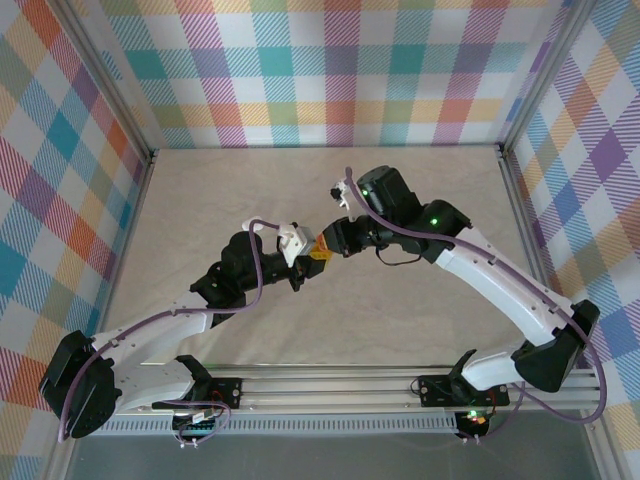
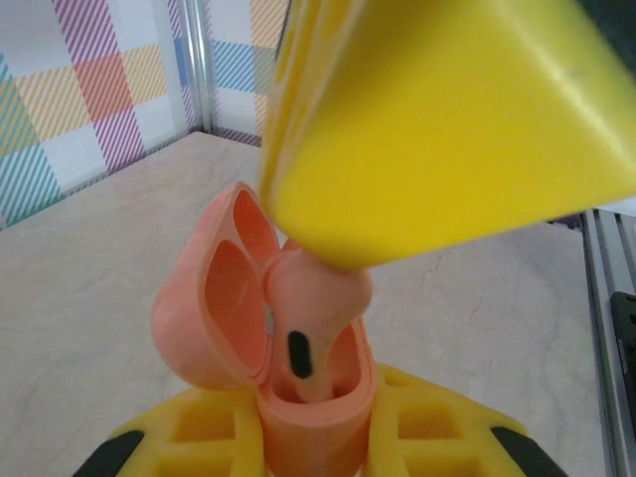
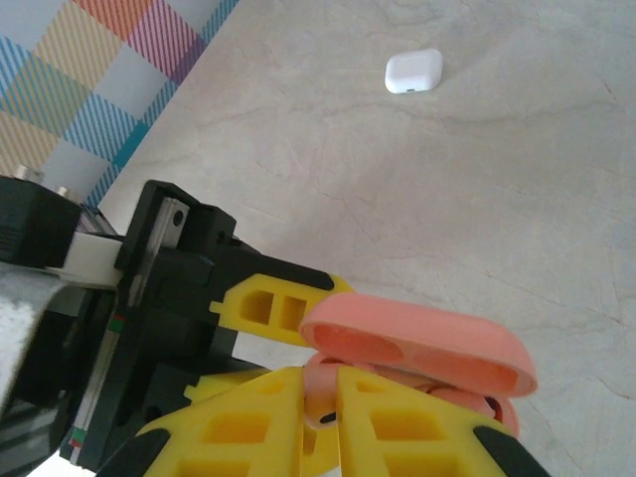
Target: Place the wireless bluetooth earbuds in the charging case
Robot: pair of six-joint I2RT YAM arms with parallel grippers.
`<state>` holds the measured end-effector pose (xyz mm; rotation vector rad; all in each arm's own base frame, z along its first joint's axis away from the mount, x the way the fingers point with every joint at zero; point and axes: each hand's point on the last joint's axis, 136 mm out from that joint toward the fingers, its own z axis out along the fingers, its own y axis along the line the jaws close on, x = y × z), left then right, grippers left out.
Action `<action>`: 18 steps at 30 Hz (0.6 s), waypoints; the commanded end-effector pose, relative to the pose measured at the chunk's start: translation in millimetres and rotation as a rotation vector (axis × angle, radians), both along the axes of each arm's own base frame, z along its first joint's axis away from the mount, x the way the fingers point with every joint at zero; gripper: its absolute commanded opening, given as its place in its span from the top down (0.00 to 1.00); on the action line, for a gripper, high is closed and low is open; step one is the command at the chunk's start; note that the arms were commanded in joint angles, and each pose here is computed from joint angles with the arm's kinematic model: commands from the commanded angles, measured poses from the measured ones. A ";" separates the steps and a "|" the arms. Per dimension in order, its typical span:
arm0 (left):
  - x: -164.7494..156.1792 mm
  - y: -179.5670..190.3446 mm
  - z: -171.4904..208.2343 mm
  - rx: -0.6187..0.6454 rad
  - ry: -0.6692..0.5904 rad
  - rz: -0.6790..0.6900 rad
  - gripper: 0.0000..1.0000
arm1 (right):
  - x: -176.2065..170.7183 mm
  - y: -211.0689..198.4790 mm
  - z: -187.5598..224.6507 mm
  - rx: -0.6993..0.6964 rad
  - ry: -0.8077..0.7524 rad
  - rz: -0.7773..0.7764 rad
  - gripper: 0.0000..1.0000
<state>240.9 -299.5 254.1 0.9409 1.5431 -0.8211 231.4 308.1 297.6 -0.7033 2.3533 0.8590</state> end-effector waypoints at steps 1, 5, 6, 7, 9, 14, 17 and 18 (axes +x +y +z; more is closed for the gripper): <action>-3.0 -2.7 19.9 -0.057 -0.048 -0.007 1.00 | -10.9 -6.4 -9.1 -0.027 0.035 0.001 0.83; -4.1 -2.5 22.4 -0.063 -0.049 -0.011 1.00 | -9.6 -5.4 -11.7 -0.033 0.037 0.002 0.82; -4.8 -2.3 23.6 -0.066 -0.051 -0.012 1.00 | -9.5 -4.8 -11.5 -0.033 0.037 0.004 0.82; -5.2 -2.2 23.9 -0.066 -0.051 -0.013 1.00 | -9.2 -4.6 -11.3 -0.032 0.038 0.003 0.82; -5.4 -1.6 23.8 -0.066 -0.051 -0.012 1.00 | -9.7 -4.3 -7.6 -0.023 0.030 0.004 0.82; -8.3 -0.5 24.3 -0.063 -0.051 -0.018 1.00 | -10.7 -10.7 16.0 0.026 -0.032 -0.013 0.82; -13.9 -0.4 26.7 -0.054 -0.046 -0.042 1.00 | -8.8 -16.6 33.7 0.038 -0.083 -0.027 0.80; -15.5 0.2 27.7 -0.051 -0.045 -0.048 1.00 | -7.1 -18.5 38.0 0.036 -0.097 -0.032 0.79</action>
